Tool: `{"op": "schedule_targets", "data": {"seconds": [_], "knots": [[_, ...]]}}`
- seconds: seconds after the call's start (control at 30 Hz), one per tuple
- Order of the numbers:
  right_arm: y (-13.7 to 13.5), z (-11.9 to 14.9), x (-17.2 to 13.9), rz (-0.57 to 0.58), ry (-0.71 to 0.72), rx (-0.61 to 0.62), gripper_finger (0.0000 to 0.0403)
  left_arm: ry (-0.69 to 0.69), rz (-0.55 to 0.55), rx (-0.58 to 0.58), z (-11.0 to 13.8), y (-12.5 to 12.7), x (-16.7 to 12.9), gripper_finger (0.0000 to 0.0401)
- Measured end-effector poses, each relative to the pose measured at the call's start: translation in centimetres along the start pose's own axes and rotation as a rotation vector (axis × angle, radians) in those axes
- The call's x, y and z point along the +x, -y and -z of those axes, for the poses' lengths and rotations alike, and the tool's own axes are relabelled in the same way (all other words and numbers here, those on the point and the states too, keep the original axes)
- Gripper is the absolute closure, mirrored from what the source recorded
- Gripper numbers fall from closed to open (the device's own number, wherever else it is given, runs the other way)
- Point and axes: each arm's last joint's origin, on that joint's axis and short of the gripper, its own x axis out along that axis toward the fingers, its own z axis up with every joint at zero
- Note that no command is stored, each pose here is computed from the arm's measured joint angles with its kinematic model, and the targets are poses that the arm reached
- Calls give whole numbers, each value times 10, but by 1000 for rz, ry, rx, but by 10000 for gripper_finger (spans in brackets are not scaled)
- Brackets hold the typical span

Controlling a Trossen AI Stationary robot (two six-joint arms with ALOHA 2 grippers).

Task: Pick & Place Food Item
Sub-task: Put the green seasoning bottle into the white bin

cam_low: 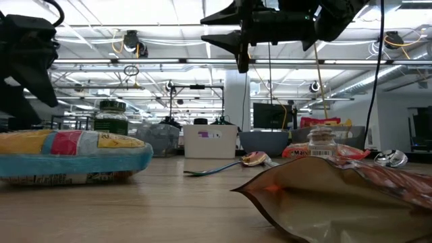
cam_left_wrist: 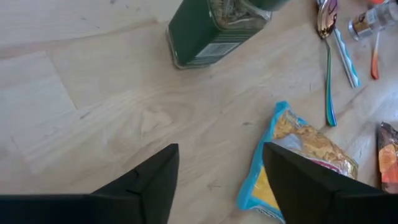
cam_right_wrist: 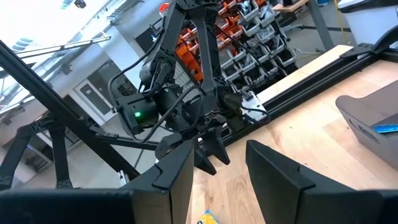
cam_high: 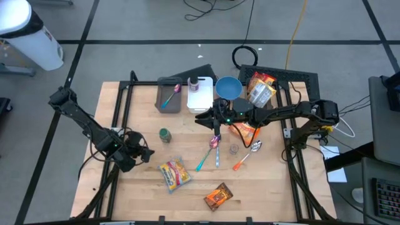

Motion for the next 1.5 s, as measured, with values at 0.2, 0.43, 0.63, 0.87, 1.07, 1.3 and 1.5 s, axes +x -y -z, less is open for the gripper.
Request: {"op": "schedule_targets", "data": {"seconds": [0.2, 0.43, 0.63, 0.87, 1.07, 1.3, 1.5], "knots": [[0, 0, 0, 0, 0, 0, 263, 37, 1, 45, -2, 0, 1, 97], [0, 0, 0, 0, 0, 0, 263, 107, -24, 199, -9, 0, 3, 56], [0, 0, 0, 0, -1, 0, 263, 157, -48, 276, -14, 0, 5, 52], [0, 0, 0, 0, -1, -10, 263, 211, -44, 273, -21, 4, 9, 52], [0, 0, 0, 2, -3, -21, 263, 265, -59, 339, -28, 7, 11, 52], [0, 0, 0, 2, -5, -32, 263, 297, -74, 346, -36, 9, 16, 52], [0, 1, 0, 4, -6, -45, 263, 275, -20, 348, -34, 11, 33, 52]]}}
